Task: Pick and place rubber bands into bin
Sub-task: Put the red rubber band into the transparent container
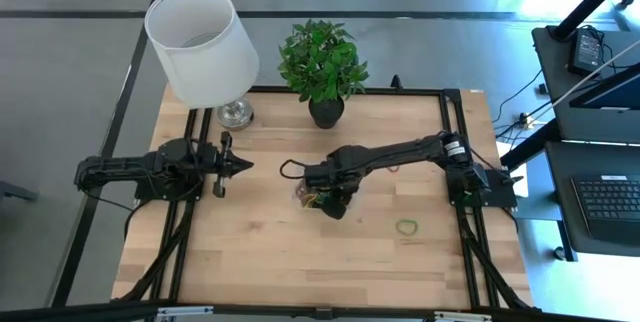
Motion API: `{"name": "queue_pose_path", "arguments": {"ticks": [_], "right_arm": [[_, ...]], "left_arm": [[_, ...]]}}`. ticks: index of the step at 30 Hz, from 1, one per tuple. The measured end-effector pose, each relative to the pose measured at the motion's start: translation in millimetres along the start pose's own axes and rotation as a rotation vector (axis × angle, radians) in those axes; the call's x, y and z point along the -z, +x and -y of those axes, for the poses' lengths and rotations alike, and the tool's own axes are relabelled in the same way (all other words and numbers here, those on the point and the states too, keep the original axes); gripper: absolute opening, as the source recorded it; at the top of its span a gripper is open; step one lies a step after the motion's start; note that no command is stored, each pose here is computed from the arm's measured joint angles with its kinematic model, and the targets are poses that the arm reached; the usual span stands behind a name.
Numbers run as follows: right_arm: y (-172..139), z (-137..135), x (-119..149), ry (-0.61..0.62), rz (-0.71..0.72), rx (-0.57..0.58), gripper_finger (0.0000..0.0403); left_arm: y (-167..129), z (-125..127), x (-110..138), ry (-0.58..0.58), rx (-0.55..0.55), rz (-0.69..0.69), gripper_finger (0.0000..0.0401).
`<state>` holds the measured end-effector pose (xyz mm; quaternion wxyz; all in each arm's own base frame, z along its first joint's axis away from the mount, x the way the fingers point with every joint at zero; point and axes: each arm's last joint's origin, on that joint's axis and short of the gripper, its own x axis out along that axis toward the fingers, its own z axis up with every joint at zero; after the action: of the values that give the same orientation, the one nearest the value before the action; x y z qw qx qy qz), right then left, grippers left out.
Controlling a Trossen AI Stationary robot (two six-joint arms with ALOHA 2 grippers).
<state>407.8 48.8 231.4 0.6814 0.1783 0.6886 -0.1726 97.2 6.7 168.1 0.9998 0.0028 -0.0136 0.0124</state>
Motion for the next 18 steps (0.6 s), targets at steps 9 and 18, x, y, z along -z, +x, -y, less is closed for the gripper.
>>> {"name": "queue_pose_path", "arguments": {"ticks": [9, 18], "right_arm": [[-51.1, -3.7, 1.5, -0.211, 0.151, 0.075, 0.0126], [-83.6, 23.5, 33.6, -0.26, 0.277, 0.128, 0.0079]], "left_arm": [[0.1, 0.0, 0.1, -0.033, 0.0, -0.002, 0.0007], [0.1, 0.0, 0.1, -0.035, 0.0, -0.001, 0.0008]]}}
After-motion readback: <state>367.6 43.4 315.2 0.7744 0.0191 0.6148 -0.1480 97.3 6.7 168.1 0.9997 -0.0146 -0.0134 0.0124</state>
